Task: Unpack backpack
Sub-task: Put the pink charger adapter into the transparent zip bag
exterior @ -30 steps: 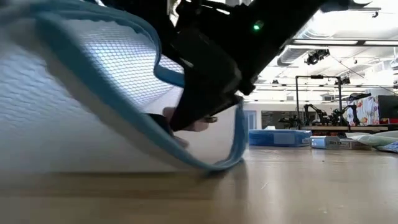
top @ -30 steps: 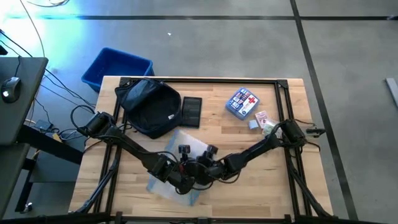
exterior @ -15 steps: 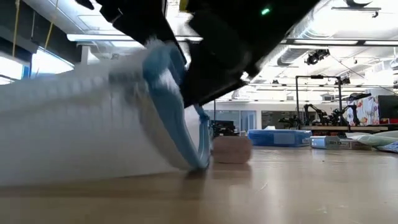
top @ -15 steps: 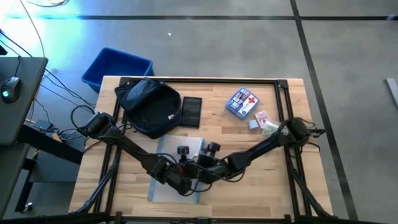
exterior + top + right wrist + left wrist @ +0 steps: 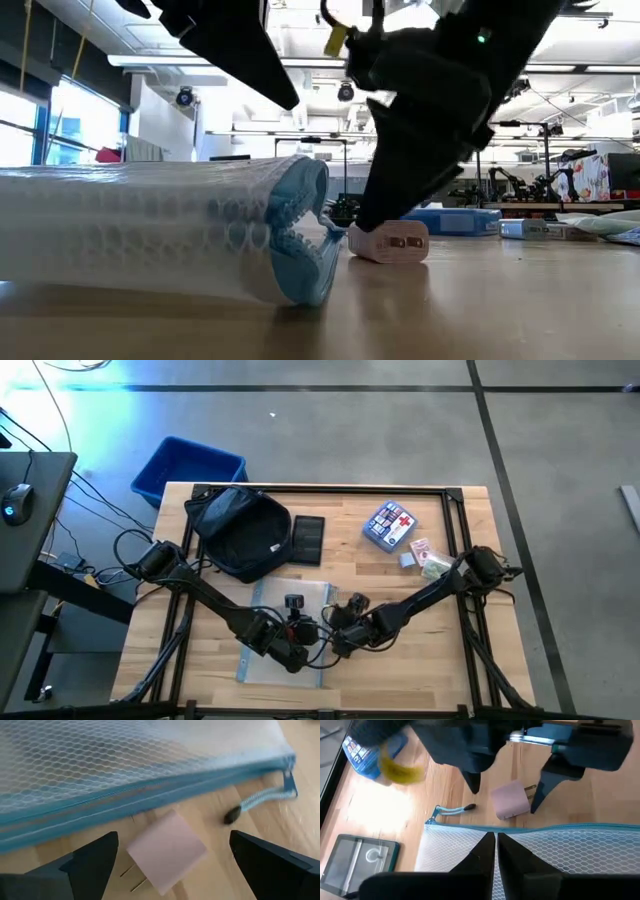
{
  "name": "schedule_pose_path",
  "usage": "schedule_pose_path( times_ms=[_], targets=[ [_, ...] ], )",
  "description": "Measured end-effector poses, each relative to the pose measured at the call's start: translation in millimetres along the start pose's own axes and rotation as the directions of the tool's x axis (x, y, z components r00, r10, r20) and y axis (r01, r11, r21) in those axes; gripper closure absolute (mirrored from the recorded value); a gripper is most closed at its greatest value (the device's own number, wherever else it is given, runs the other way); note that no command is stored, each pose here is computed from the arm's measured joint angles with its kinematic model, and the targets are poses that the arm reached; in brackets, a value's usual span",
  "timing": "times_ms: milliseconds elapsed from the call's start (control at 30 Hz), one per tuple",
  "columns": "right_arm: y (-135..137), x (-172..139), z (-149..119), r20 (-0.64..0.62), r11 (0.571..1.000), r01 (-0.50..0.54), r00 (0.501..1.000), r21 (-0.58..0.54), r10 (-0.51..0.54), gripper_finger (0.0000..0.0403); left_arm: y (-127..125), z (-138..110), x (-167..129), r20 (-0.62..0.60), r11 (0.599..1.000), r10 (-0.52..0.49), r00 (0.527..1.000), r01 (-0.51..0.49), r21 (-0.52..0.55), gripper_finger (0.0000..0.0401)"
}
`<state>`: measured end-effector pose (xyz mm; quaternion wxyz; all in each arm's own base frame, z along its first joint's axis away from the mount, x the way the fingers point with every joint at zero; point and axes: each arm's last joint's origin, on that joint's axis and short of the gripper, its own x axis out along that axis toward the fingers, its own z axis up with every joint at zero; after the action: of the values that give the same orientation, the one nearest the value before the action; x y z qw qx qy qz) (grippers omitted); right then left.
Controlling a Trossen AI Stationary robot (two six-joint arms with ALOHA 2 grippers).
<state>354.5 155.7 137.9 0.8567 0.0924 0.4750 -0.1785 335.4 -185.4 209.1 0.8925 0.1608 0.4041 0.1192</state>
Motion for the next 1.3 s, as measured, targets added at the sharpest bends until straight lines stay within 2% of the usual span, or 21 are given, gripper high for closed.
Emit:
schedule_pose_path(
  times_ms=[167,267,367,533,667,733,833,933,1067,1167,1300],
  targets=[
    [-0.9,9.5,-6.4,-0.028,0.998,0.018,0.999,0.056,-0.016,0.0063,-0.6,-3.7,-9.5,-0.049,1.000,0.010,0.999,-0.011,-0.025,0.0401],
    [-1.4,16.3,-8.1,-0.036,0.998,0.028,0.999,0.062,-0.025,0.0107,-4.3,-6.7,-31.2,-0.100,0.993,0.030,0.995,-0.041,-0.110,0.0401],
    [-1.7,17.7,-7.7,-0.038,0.998,0.030,0.999,0.058,-0.028,0.0159,-12.5,-20.8,-48.3,-0.182,0.975,0.030,0.983,-0.069,-0.210,0.0401],
    [-4.3,15.1,-7.7,-0.066,1.000,0.031,0.997,0.001,-0.031,0.0160,-22.2,-54.0,-69.8,-0.356,0.921,0.081,0.931,-0.207,-0.330,0.0401],
    [1.1,12.7,-6.0,-0.089,0.995,-0.073,0.994,-0.066,0.067,0.0160,-25.6,-90.9,-64.7,-0.452,0.867,0.124,0.883,-0.318,-0.384,0.0401],
    [7.7,11.8,-3.5,-0.081,0.984,-0.159,0.985,-0.078,0.152,0.0160,-27.4,-109.4,-53.7,-0.482,0.851,0.114,0.869,-0.336,-0.404,0.0401],
    [14.2,10.7,-0.5,-0.059,0.965,-0.240,0.970,-0.103,0.235,0.0160,-30.7,-130.1,-34.1,-0.455,0.841,0.074,0.887,-0.301,-0.449,0.0401],
    [19.8,8.8,3.0,-0.016,0.953,-0.278,0.960,-0.117,0.279,0.0160,-29.8,-138.3,-16.8,-0.372,0.850,0.070,0.925,-0.251,-0.464,0.0401],
    [20.3,10.1,9.2,0.024,0.947,-0.298,0.953,-0.119,0.303,0.0160,-24.1,-138.0,0.9,-0.269,0.884,0.097,0.958,-0.207,-0.419,0.0401],
    [19.1,11.3,14.5,0.065,0.949,-0.287,0.953,-0.134,0.297,0.0160,-21.5,-132.8,10.9,-0.220,0.920,0.085,0.972,-0.161,-0.358,0.0401],
    [21.4,6.8,26.5,0.107,0.948,-0.283,0.948,-0.145,0.299,0.0160,-20.3,-123.5,19.1,-0.153,0.949,0.068,0.986,-0.112,-0.296,0.0401]
  ],
)
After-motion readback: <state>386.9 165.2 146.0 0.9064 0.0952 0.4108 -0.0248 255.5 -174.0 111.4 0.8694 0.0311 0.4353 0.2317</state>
